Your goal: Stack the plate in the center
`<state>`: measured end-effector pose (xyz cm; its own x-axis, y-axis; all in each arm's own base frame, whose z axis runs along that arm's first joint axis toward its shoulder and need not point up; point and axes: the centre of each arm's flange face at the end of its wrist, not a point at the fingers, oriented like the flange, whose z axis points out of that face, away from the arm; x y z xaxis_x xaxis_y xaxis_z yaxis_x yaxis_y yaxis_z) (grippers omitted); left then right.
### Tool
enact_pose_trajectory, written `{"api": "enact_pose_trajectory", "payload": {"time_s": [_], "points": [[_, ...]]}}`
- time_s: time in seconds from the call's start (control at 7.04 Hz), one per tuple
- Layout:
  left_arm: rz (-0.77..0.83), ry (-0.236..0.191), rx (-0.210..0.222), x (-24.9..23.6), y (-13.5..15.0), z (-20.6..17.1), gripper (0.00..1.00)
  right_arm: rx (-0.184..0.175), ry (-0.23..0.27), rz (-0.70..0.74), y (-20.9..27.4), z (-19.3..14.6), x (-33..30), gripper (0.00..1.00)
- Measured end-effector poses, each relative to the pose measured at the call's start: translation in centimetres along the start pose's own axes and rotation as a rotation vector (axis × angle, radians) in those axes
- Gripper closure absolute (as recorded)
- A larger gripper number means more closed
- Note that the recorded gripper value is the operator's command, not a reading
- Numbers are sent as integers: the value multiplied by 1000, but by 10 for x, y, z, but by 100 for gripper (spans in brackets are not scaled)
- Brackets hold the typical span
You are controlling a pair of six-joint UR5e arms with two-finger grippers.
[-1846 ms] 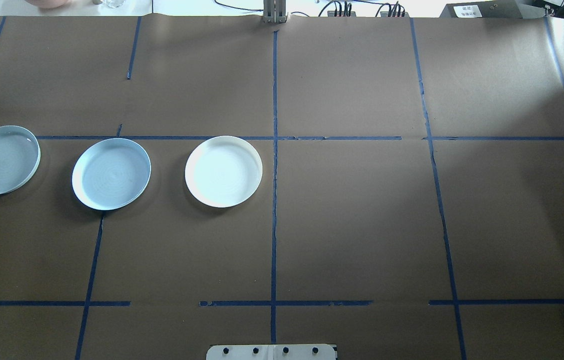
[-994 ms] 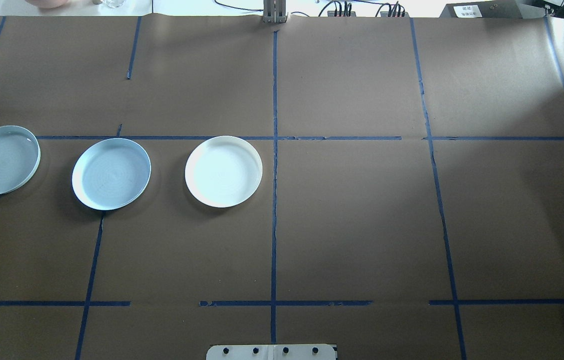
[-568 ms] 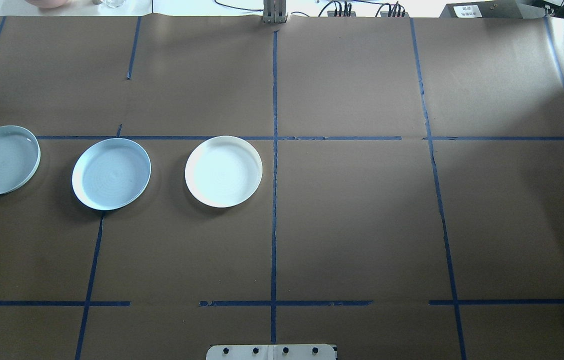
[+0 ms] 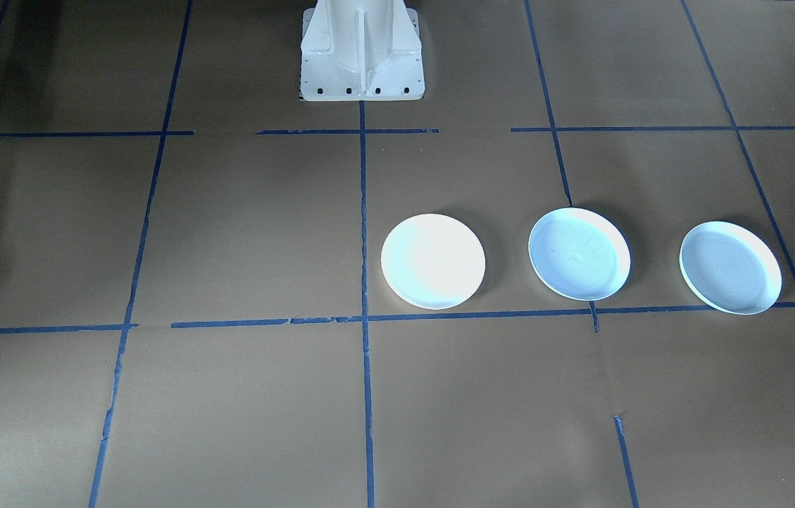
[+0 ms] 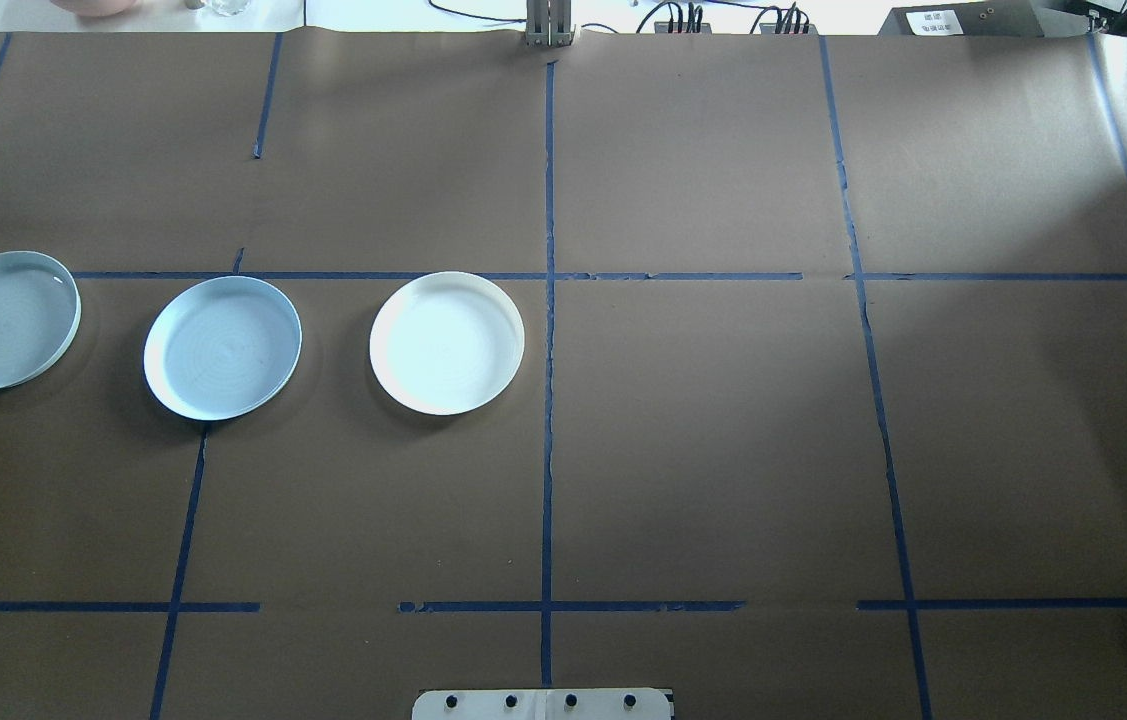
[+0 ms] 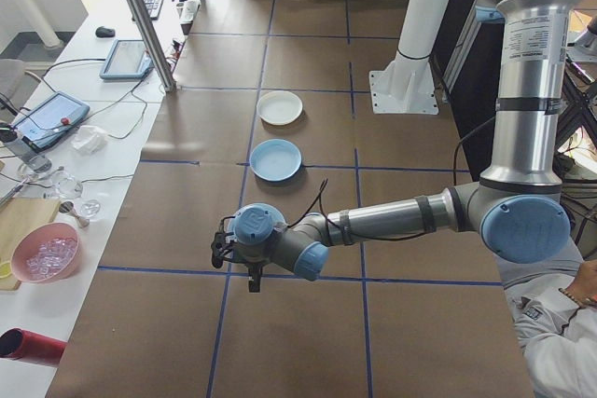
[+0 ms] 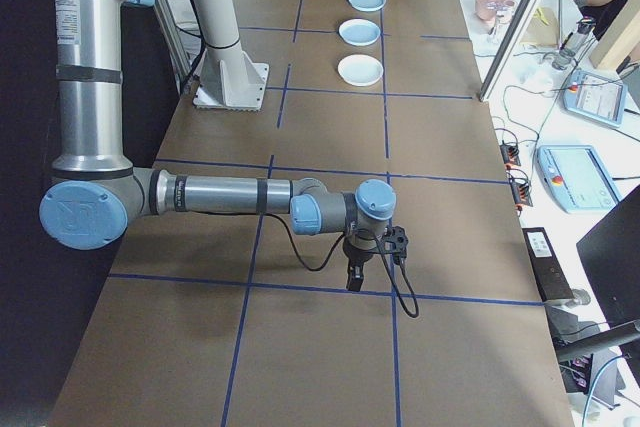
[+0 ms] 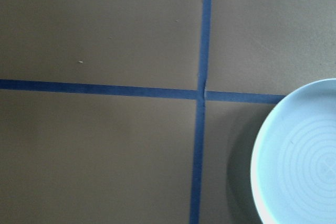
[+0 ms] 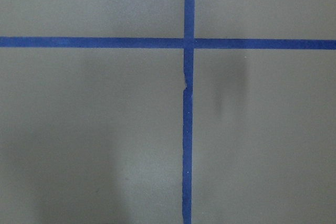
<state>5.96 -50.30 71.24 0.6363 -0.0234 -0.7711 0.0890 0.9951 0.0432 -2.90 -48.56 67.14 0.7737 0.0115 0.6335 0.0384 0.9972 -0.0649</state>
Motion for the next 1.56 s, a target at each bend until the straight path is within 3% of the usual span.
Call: {"api": "enact_pose_trajectory", "payload": {"time_s": [0.28, 0.57, 1.14, 1.56], "points": [[47, 9, -51, 36, -7, 33, 8, 0, 0, 0, 0, 0, 0, 0], [50, 1, -71, 42, -26, 52, 16, 0, 0, 0, 0, 0, 0, 0], [48, -34, -66, 34, -33, 61, 48, 0, 0, 0, 0, 0, 0, 0], [40, -34, -74, 29, -27, 63, 61, 0, 0, 0, 0, 0, 0, 0]]}}
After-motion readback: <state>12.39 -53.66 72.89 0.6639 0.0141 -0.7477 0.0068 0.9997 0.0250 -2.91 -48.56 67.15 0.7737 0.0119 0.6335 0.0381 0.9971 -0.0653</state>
